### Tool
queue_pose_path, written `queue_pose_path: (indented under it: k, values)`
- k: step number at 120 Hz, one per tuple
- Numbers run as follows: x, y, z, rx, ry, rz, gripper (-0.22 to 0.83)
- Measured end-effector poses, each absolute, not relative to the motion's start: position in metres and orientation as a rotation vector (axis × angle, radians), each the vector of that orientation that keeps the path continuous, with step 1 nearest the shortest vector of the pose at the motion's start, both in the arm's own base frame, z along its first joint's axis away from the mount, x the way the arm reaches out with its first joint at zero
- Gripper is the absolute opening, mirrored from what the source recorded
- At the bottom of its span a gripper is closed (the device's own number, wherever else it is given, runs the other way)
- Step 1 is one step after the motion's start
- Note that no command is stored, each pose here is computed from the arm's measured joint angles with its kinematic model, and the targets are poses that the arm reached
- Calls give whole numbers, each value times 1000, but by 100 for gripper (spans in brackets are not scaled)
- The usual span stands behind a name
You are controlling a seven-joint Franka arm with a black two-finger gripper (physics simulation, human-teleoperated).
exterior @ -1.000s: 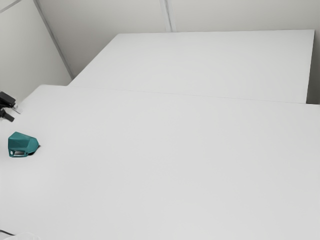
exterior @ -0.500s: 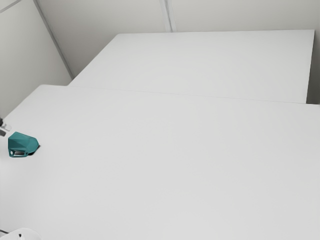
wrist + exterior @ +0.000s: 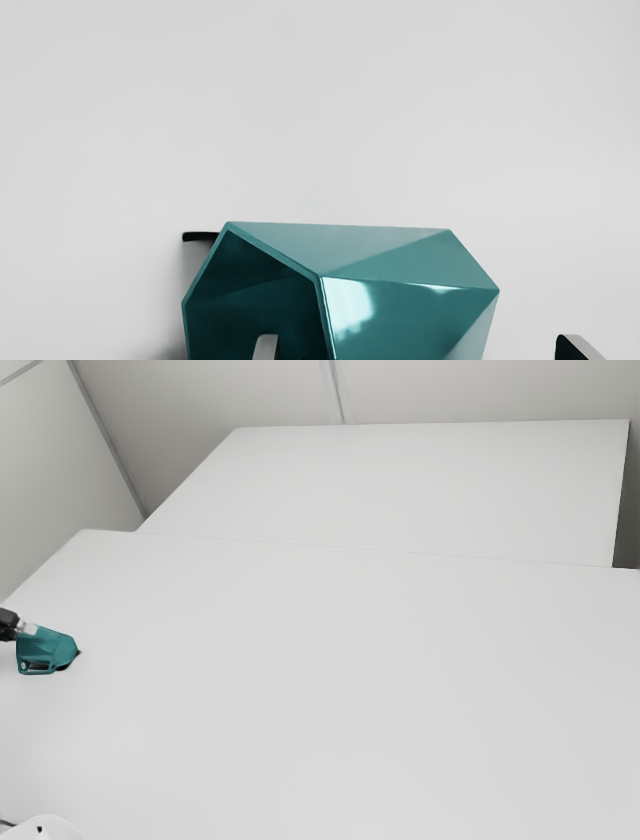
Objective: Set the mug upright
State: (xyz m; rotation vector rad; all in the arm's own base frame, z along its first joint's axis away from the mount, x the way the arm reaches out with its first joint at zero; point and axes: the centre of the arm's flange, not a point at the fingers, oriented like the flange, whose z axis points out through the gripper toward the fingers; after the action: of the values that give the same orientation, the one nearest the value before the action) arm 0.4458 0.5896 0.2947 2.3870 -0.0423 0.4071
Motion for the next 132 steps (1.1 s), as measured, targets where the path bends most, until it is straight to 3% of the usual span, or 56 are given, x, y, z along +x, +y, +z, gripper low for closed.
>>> queue_pose_path:
  k: [24, 47, 65, 103, 132]
  values:
    - [443, 581, 296, 2314, -84, 401, 59]
    - [442, 575, 297, 2280, -106, 386, 13]
    - [444, 572, 301, 2256, -121, 406, -4]
    - [446, 571, 314, 2249, -137, 434, -14]
    - [457, 522, 402, 2322, -226, 361, -16]
